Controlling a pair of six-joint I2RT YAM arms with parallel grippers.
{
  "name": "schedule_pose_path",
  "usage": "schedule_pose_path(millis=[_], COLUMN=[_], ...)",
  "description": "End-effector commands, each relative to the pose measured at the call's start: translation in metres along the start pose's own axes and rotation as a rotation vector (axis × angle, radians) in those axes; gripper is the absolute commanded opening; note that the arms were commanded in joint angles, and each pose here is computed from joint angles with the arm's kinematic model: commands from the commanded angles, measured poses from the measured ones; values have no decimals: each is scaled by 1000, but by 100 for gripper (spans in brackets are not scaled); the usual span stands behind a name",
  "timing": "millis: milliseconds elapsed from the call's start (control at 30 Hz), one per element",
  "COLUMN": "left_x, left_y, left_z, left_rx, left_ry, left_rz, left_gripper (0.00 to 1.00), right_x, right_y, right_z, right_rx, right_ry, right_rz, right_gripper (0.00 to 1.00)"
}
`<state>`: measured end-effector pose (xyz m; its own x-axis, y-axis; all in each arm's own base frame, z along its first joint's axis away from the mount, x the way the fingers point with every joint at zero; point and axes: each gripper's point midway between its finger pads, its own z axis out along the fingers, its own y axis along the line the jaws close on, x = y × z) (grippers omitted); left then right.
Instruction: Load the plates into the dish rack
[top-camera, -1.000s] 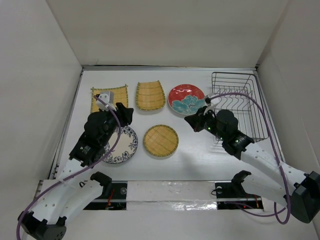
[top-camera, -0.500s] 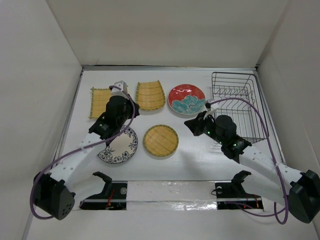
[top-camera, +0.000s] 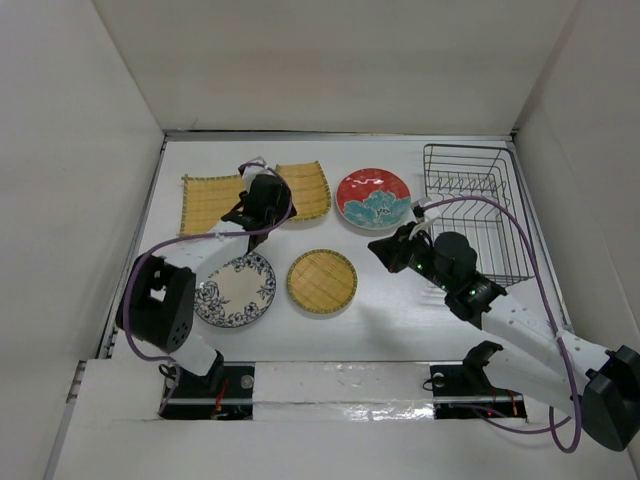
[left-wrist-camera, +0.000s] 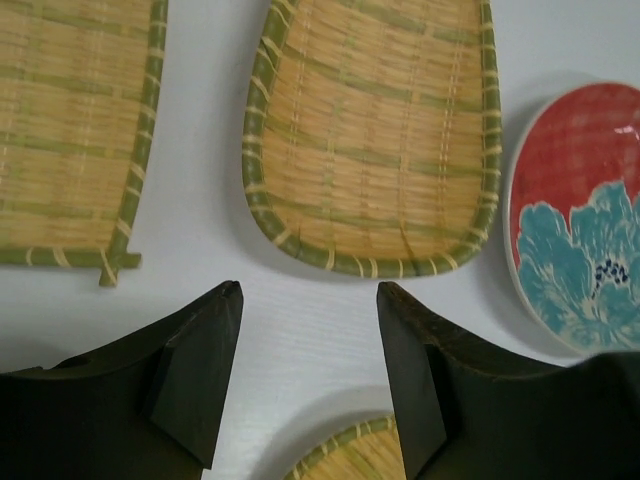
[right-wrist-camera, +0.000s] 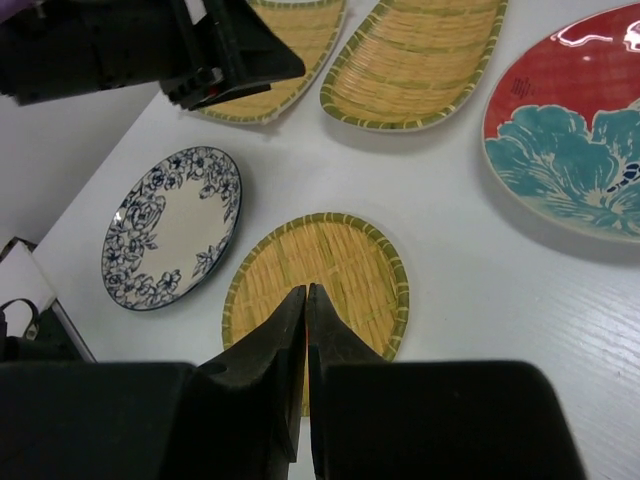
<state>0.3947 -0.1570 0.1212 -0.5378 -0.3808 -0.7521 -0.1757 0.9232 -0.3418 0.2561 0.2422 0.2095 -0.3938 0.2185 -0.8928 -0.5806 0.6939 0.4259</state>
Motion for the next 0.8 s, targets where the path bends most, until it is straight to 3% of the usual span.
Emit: schedule_pose_path(millis=[0,333,633,767], left_x=[-41,-20,-2,10], left_y=[-11,8,-6,-5], left_z=[20,68,94,97], left_rx=[-13,-62,21,61], left_ry=[-102,-13,41,52], left_rz=[-22,-55,-86,-134], left_gripper=[54,53,51,46], right_x=[-20,-20,-16,-14], right_y=[13,11,9,9], right_z=[-3,-3,1,2], right_rx=[-41,-30,-28,-27], right_ry=[-77,-74,-58,-52], right_rz=[-8,-10,-10,-11], right_gripper=[9,10,11,11])
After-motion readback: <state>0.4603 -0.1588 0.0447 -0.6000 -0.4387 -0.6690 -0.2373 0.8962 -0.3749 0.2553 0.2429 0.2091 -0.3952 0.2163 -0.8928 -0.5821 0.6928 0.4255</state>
